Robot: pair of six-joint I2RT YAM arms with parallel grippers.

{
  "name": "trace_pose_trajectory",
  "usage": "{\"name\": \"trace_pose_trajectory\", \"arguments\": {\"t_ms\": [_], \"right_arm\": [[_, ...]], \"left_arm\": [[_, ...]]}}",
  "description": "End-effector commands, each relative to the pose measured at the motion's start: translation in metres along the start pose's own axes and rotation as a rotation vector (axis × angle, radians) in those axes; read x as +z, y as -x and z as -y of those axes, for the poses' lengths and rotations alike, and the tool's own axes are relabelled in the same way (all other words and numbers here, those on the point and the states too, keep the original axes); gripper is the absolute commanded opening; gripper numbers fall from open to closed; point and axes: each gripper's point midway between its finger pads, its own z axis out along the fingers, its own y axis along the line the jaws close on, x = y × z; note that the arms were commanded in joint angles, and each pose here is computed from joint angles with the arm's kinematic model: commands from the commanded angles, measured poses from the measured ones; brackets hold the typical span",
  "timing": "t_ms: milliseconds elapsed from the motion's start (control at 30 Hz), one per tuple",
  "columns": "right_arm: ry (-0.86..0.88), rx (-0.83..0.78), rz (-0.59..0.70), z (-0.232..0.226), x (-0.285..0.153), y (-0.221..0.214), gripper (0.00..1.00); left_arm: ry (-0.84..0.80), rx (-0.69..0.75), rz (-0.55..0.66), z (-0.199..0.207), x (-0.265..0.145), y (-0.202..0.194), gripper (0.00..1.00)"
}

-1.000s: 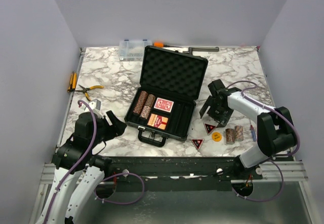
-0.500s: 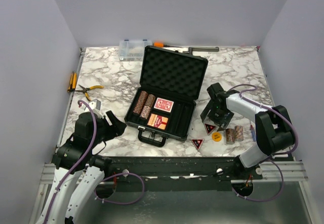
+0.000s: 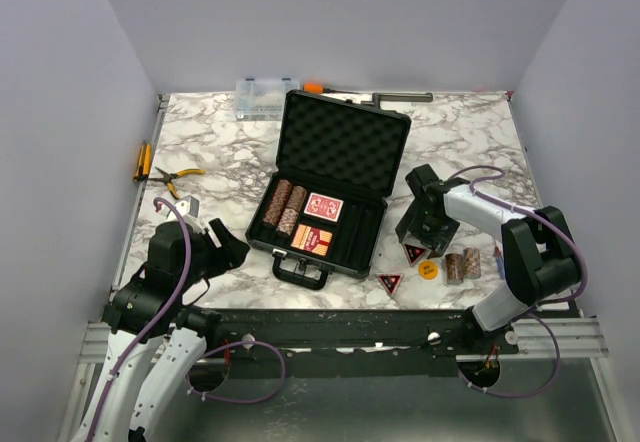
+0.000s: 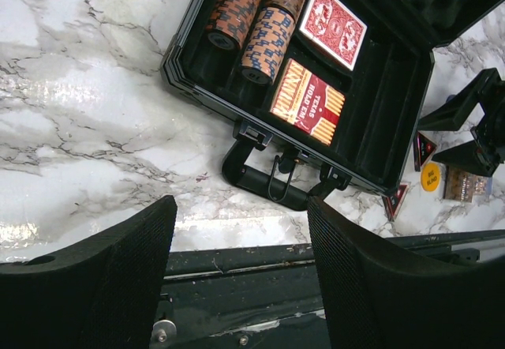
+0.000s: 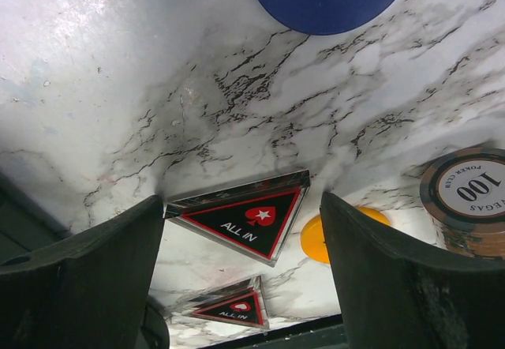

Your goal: Pack up texas hold em set

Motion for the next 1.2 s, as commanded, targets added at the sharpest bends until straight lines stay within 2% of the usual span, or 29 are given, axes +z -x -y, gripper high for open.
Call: {"name": "trace_pose_trajectory", "arguments": {"t_ms": [0, 267, 467, 1167], "right_arm": [[-0.058, -0.007, 0.025, 0.006, 0.008, 0.001, 0.82], [-0.063, -0.024, 0.028, 0.004, 0.008, 0.000, 0.71], [-0.065, -0.040, 0.036, 0.003, 0.005, 0.002, 0.54], [-0.004, -0.041, 0.094, 0.002, -0.028, 0.011, 0.52]], "left_arm": [[0.007, -0.007, 0.023, -0.002, 0.002, 0.004, 0.68], [0.011, -0.011, 0.028, -0.003, 0.002, 0.004, 0.67], [0.010, -0.011, 0.029, -0.003, 0.002, 0.005, 0.67], [0.010, -0.012, 0.024, -0.002, 0.002, 0.004, 0.67]]}}
